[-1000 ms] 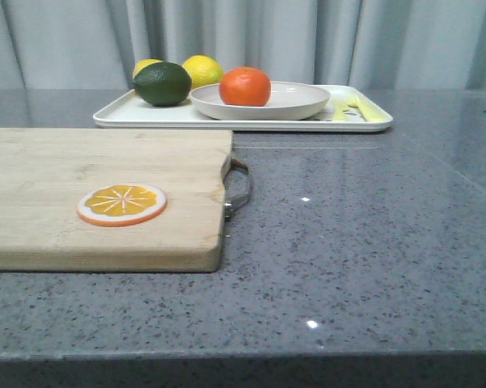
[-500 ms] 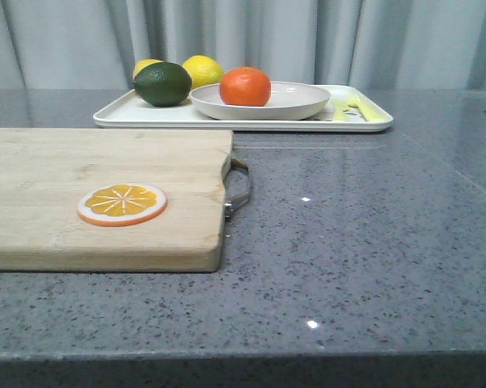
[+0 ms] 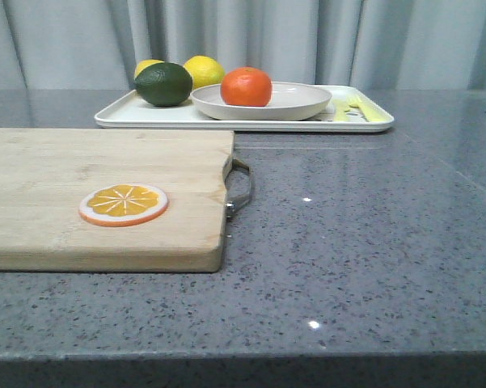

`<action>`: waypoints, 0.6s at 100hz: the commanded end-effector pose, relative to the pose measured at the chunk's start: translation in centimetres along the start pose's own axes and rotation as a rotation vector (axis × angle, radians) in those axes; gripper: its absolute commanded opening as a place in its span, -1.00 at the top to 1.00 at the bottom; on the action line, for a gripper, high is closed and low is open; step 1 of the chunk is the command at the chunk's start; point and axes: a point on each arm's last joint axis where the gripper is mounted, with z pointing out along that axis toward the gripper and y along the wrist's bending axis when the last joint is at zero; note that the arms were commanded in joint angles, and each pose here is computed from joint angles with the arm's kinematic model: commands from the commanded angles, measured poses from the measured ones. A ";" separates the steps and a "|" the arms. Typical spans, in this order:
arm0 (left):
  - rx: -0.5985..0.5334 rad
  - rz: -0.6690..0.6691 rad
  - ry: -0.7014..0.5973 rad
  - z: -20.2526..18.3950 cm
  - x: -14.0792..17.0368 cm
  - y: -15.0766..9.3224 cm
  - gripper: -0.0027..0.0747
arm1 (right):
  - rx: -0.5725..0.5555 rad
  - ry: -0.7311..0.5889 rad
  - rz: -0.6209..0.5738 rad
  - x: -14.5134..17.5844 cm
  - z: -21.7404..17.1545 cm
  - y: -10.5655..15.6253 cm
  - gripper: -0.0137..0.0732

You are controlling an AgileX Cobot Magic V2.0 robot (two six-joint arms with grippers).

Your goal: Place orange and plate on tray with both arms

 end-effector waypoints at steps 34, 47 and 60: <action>0.006 -0.011 -0.093 -0.3 -0.5 0.0 0.98 | 0.004 -0.050 0.009 -0.8 -0.2 0.0 0.84; 0.006 -0.011 -0.093 -0.3 -0.5 0.0 0.98 | 0.004 -0.050 0.009 -0.8 -0.2 0.0 0.84; 0.006 -0.011 -0.093 -0.3 -0.5 0.0 0.98 | 0.004 -0.051 0.009 -0.9 -0.2 0.0 0.84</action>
